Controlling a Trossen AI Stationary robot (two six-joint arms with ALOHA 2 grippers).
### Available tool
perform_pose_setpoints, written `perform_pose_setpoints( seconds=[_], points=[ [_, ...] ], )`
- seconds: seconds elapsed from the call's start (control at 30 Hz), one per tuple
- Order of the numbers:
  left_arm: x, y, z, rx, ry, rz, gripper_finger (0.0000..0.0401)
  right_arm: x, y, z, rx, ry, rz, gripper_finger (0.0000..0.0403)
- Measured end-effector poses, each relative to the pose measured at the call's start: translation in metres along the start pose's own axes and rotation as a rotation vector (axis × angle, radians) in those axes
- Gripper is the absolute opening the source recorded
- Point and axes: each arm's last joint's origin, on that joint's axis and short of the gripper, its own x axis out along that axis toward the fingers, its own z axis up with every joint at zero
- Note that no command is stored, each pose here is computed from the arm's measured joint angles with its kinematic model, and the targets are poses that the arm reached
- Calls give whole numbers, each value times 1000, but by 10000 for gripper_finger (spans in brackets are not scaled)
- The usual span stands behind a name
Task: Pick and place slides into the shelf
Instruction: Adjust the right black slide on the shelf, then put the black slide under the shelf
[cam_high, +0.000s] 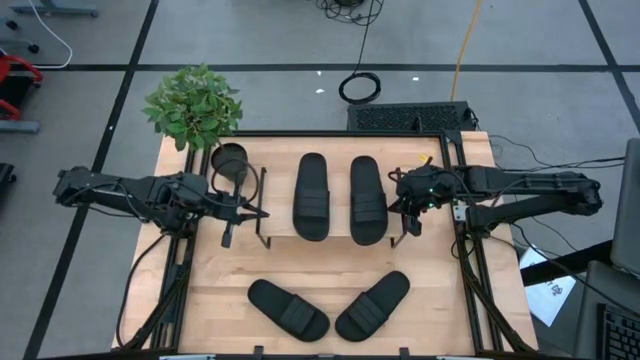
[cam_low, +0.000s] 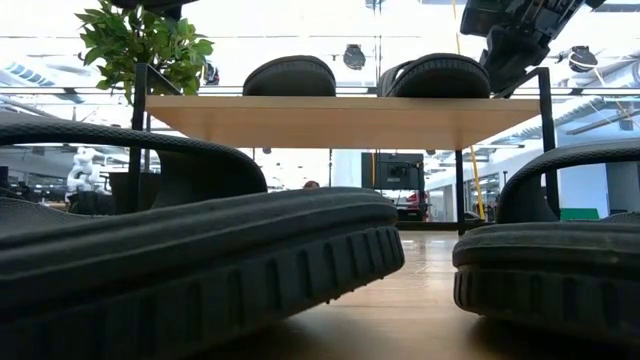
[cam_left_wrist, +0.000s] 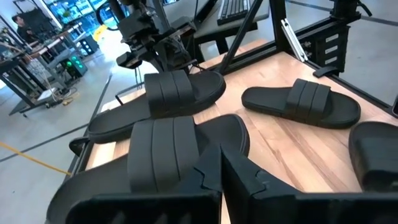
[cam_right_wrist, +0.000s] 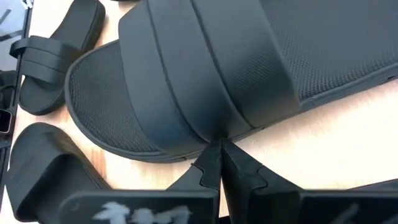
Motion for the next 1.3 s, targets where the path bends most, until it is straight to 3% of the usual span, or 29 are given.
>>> perform_pose_setpoints(
  seconds=[0.73, 1.07, 1.3],
  points=[
    [0, -1, -3, -6, 35, -12, 14, -1, 10, 5, -81, -58, 86, 0],
    [0, -2, -5, -1, 53, -23, 4, -43, 9, -9, -121, -170, 99, 0],
    [7, -15, -25, 6, 73, -131, 1, -73, 17, -16, -243, -291, 359, 0]
  ],
)
